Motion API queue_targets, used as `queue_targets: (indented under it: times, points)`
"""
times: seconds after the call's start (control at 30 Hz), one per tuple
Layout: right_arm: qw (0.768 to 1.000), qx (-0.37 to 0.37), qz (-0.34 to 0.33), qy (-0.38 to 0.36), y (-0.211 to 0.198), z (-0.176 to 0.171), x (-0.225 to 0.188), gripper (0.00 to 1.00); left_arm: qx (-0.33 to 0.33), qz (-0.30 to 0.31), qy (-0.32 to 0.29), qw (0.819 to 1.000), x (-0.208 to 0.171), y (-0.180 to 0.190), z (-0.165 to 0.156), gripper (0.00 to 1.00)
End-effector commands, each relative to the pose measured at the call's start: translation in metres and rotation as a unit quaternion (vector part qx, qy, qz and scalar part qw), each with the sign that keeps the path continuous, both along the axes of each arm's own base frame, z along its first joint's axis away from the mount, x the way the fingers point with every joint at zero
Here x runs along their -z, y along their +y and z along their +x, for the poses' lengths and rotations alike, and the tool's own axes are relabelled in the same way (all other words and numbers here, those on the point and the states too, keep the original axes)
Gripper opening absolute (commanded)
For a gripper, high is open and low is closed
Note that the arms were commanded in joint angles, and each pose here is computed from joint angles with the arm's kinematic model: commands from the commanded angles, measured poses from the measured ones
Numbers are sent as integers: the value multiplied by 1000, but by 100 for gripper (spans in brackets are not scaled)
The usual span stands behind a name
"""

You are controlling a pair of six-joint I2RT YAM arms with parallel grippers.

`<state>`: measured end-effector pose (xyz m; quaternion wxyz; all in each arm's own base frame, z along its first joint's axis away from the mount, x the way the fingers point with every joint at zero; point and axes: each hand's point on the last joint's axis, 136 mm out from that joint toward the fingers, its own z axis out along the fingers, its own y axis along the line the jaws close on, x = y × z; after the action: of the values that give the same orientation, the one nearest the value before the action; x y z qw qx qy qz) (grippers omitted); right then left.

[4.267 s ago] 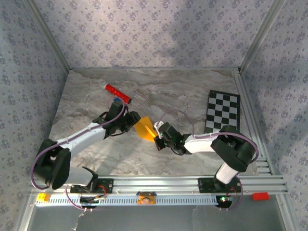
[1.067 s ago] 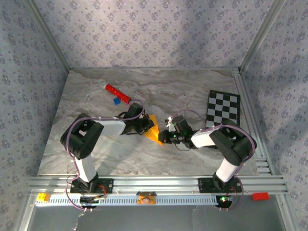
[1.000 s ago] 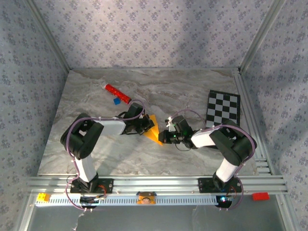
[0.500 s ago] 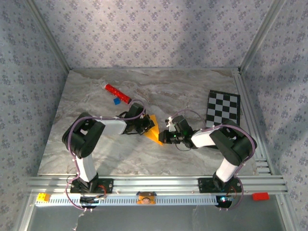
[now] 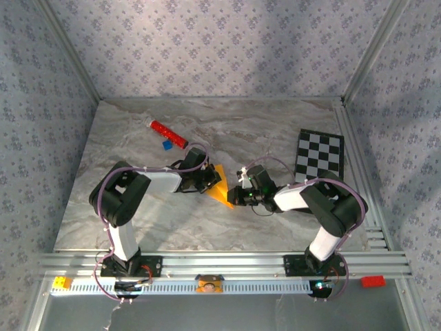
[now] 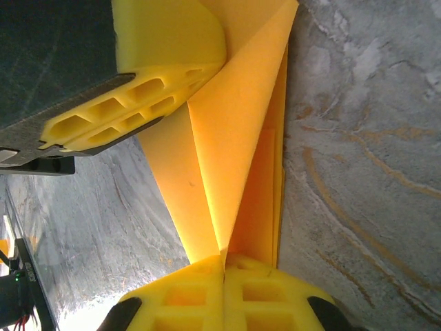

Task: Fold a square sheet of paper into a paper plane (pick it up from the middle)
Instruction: Fourth fold the wing at the center of the table.

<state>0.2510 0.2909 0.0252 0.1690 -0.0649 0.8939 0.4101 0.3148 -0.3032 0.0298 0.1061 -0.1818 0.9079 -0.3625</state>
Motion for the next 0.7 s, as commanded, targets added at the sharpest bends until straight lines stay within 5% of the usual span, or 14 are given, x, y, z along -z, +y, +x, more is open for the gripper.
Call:
queue_targets:
  times: [0.0,0.67]
  points:
    - [1000,2,-11,24,-3,-2,9,0,-1,22,3,1000,11,6,-3,3]
    - [999,-3,-8,34,-2,-2,11,0,-7,31,11,999,19,10,-6,2]
